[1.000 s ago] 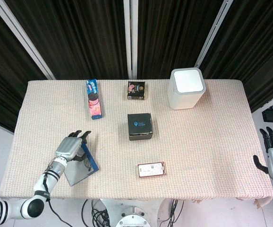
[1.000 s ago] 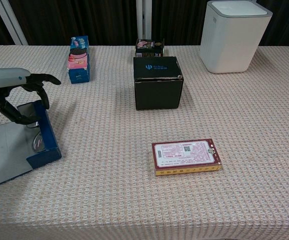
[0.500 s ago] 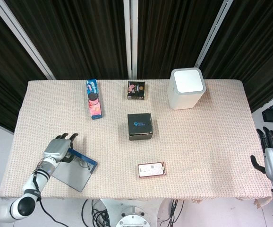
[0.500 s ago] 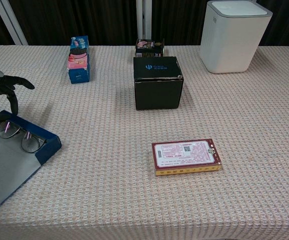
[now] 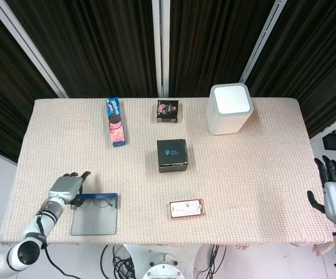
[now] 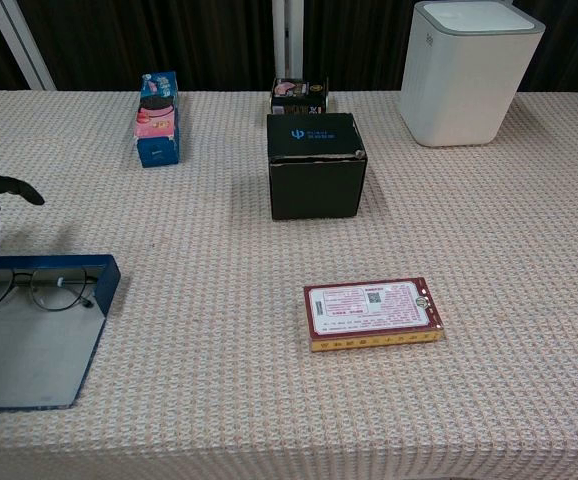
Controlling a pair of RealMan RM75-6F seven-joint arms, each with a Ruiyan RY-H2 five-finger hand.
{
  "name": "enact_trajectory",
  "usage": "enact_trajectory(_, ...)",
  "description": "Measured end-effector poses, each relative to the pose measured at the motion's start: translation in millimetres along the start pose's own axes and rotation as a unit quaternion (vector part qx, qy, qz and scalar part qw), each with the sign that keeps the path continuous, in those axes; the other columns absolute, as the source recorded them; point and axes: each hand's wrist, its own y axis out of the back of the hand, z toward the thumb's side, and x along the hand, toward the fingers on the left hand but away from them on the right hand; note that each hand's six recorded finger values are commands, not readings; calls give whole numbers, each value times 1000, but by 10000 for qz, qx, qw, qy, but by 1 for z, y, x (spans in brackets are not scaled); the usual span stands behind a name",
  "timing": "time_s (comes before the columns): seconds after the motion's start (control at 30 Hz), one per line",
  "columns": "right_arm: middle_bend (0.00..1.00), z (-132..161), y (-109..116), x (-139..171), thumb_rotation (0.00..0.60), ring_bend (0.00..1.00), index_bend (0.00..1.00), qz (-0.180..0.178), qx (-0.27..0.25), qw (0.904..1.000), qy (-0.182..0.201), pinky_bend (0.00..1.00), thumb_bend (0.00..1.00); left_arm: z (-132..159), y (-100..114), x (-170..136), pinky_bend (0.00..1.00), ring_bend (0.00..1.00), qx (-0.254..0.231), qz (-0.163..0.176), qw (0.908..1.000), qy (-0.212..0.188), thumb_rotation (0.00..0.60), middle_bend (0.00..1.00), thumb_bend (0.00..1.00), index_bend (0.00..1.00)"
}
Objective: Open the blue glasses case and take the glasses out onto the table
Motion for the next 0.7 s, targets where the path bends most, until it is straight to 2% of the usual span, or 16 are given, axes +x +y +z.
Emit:
enact_trajectory(0.2, 0, 1, -1, 0, 600, 0, 0, 9, 7, 10000, 12, 0, 285, 2, -3, -2, 137, 104, 59, -111, 9999, -5, 599, 438, 426, 54)
enact_trajectory(0.33, 0, 0, -1, 0, 600, 0, 0, 12, 8, 10000, -7, 0, 285, 4, -2, -2, 151, 100, 50, -52, 10000, -63, 600, 294, 375, 62)
enact_trajectory(0.43, 0, -1, 0, 0, 600, 0, 0, 5, 16, 10000, -9, 0, 287, 8, 1, -3, 161, 87, 16, 73, 9998, -194, 600, 220, 251, 73)
enact_trajectory(0.53, 0, 0, 0, -1, 600, 0, 0, 0, 13, 10000, -7, 0, 289, 14, 4, -5, 173, 86, -85, 236, 9990, -380, 600, 213, 191, 104)
enact_trajectory(0.7, 0, 1, -1, -1, 600, 0, 0, 5, 14, 10000, 5, 0, 290, 22, 3, -7, 177, 86, -323, 410, 9964, -666, 600, 233, 190, 102)
